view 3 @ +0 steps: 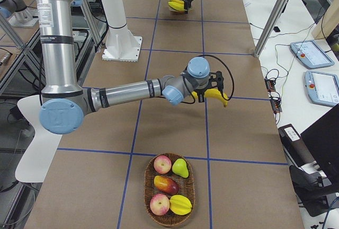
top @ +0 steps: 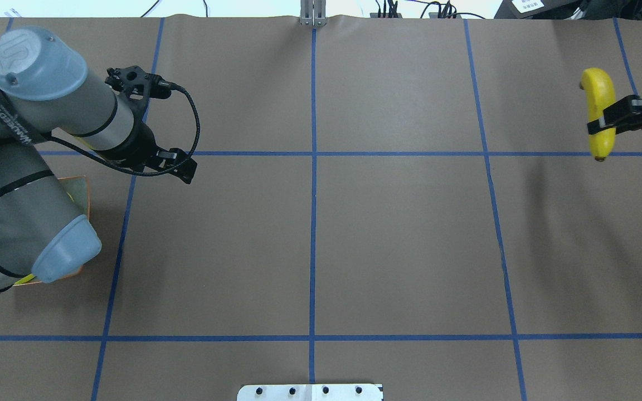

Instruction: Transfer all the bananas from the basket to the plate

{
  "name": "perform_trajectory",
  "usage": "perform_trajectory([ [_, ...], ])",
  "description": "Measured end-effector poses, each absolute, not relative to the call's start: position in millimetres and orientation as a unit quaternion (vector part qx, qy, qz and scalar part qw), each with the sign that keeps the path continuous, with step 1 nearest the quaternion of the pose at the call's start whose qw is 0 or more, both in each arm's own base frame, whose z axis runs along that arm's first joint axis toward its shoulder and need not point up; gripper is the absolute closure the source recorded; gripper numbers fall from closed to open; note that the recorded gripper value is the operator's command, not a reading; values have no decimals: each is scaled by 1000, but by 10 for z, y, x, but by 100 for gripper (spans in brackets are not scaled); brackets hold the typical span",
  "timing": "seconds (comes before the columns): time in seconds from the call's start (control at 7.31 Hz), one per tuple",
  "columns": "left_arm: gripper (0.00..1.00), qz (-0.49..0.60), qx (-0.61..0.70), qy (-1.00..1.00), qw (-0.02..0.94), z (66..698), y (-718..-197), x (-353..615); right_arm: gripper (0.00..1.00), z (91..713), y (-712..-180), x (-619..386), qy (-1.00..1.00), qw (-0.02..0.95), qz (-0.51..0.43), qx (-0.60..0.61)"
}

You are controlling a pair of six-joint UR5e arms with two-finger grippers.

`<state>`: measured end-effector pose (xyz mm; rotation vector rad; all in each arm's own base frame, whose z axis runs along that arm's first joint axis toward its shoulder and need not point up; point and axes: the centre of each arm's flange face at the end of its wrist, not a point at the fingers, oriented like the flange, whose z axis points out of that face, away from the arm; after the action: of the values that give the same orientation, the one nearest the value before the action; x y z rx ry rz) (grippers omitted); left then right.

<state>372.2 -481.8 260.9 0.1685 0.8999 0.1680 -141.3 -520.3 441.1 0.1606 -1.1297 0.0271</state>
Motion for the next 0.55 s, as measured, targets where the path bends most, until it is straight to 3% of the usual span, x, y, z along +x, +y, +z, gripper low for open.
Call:
perform_trajectory([
  [0.55,1,26,75,522,849,2276,-5064,4048,100,2979,-4972,-3089,-579,811,74,33],
])
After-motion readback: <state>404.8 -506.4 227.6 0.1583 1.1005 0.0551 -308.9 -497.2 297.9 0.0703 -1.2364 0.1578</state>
